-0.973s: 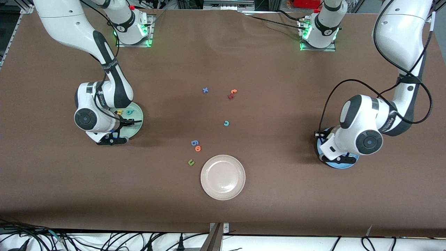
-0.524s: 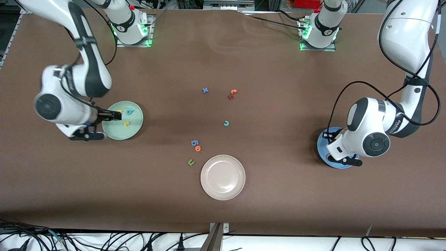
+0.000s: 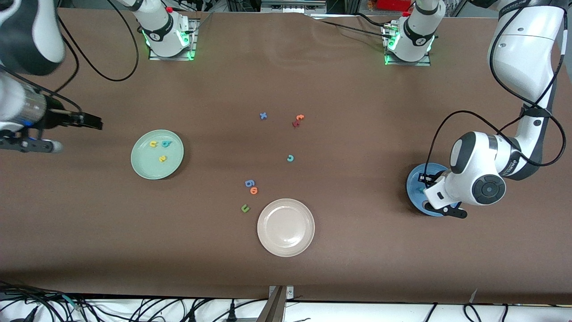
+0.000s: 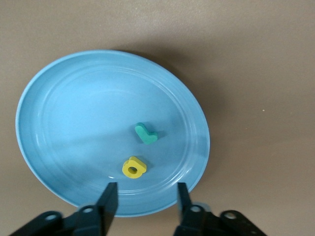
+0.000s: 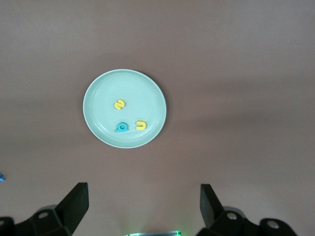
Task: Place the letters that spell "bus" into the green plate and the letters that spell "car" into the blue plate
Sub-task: 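Reach the left gripper toward the teal c among the letters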
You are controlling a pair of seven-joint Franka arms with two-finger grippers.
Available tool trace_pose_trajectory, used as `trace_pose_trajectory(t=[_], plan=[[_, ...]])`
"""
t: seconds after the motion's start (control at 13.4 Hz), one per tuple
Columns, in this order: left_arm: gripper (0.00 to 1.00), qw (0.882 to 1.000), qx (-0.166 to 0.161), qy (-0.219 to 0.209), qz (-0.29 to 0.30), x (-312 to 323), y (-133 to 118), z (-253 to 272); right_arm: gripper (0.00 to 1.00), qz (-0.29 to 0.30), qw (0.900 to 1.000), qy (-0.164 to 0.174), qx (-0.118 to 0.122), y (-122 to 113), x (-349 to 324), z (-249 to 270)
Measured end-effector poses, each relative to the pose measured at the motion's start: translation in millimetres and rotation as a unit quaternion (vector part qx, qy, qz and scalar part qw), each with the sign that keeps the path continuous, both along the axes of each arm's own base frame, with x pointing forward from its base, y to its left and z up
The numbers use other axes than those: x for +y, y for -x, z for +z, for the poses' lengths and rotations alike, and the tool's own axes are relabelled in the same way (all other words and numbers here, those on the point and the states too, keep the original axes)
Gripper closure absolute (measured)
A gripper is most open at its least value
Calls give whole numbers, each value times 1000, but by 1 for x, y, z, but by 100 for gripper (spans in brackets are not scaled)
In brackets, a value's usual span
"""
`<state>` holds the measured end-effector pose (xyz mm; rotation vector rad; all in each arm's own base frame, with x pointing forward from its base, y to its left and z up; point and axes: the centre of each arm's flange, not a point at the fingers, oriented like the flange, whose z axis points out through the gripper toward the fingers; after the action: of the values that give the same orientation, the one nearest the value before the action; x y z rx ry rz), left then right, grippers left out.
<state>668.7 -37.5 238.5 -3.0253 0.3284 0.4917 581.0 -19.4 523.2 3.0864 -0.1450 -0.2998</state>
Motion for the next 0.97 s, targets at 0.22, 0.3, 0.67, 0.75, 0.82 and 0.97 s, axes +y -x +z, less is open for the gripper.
trace_pose_trajectory(t=[0.22,0.3,0.67,0.75,0.82,0.97], plan=[[7,999,-6,11,41,-22,0,5,1,-5,1000,7,-14,-1,-8,18],[0,998,-8,19,59,-41,1,7,1,-2,1000,16,-14,-1,-9,19],[0,988,-18,47,145,-189,28,30,2,7,999,37,-17,-4,6,17],[0,986,-23,46,157,-219,38,34,2,8,999,37,-26,-6,11,18],[0,984,-33,47,168,-251,48,35,2,11,999,37,-34,-8,13,18],[0,977,-60,57,195,-311,70,34,2,16,999,32,-39,-10,17,17]])
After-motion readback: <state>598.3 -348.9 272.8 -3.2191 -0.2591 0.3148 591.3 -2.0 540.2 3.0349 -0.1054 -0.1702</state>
